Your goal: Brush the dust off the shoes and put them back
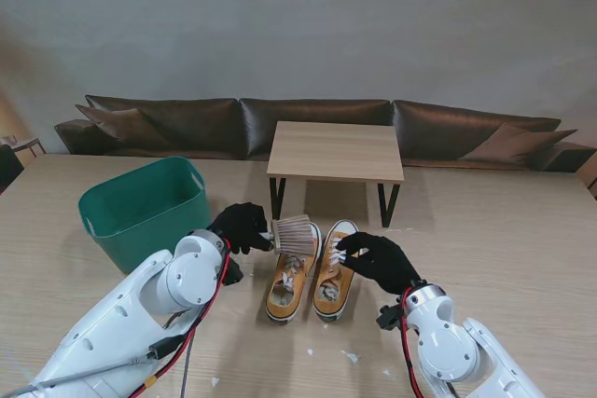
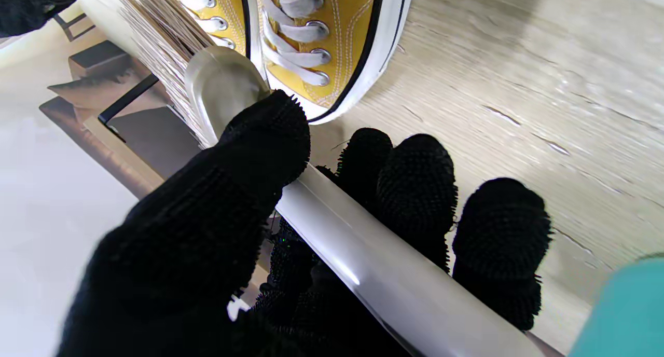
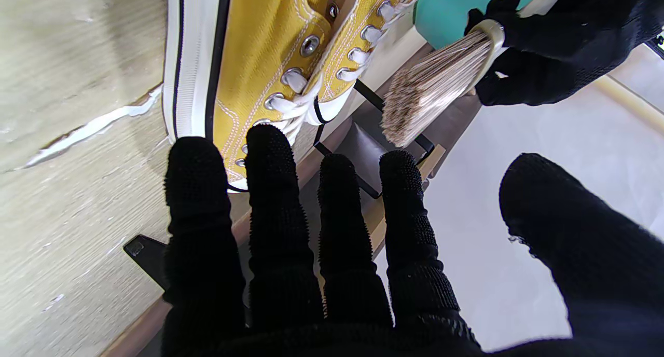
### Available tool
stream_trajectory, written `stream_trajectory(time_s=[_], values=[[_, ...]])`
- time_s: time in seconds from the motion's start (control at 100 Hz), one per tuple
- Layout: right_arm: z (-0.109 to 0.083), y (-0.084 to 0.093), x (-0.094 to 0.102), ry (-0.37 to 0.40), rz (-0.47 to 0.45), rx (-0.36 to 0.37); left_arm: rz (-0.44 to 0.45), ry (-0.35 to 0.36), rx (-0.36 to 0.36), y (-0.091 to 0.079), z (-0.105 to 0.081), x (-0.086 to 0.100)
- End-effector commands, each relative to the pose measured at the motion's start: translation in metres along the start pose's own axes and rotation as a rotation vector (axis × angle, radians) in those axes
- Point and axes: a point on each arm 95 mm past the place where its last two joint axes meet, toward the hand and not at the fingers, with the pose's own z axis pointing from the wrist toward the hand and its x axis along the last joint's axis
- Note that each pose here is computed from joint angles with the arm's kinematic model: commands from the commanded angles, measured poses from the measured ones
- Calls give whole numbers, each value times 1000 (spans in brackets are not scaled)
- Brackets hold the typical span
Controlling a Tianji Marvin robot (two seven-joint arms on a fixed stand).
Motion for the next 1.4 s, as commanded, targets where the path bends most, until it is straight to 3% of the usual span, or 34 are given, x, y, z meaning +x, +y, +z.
stream_trajectory(time_s=[0.0,0.37,0.83,1.07,1.39], values=[[0,-4,0,-2,8,12,-9,6,-24,6,6,7],[1,-4,-1,-3,12,20,50,-95,-76,20,22,-25],[0,-7,-2,-5,12,37,121,-148,-19,0,-9,-50],[2,-4,-2,-13,10,20,111,-86,10,-10,-24,-34],[5,4,-3,-25,4,-15,50,78,-10,-9,-29,14]])
